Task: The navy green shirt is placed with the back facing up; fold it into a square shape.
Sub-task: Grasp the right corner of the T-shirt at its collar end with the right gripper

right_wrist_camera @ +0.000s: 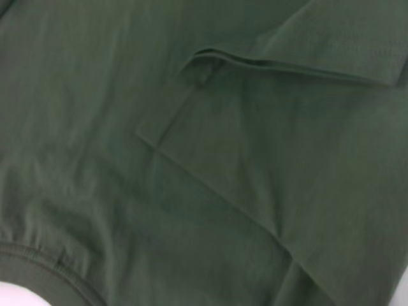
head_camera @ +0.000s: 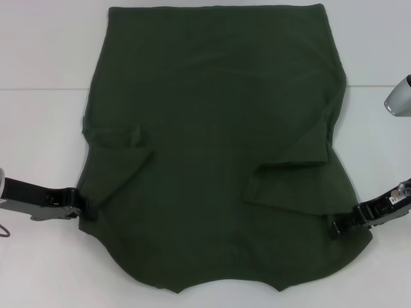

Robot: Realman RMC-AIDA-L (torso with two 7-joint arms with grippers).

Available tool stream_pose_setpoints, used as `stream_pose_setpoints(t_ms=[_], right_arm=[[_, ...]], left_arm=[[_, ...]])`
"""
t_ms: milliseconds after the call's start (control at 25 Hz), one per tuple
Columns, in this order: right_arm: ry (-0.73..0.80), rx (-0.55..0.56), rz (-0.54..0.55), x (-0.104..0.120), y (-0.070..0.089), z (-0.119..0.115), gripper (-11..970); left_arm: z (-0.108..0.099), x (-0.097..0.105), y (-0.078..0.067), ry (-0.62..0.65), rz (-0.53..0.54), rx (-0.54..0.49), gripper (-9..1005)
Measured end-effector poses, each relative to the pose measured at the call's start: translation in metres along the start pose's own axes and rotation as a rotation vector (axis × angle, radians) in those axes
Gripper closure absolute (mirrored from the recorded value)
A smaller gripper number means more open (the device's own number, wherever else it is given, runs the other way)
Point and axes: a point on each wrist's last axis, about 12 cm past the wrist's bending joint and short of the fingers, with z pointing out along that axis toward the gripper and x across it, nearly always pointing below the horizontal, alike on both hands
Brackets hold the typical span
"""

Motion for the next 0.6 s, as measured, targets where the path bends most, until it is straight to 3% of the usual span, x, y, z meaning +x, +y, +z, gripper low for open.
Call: stream_pose_setpoints(t_ms=[120,600], right_arm=[[-0.007,0.005,0.01,-0.0025,0.0008,-0.002,139],[0.014,0.042,-0.004,-0.003,-0.0002,-0.0001,395]], left_arm=[[-0.0001,0.0,0.0001,-0.001,0.0,0.0,965],[0.0,-0.0015,-0.001,-0.01,0.005,0.006,965]])
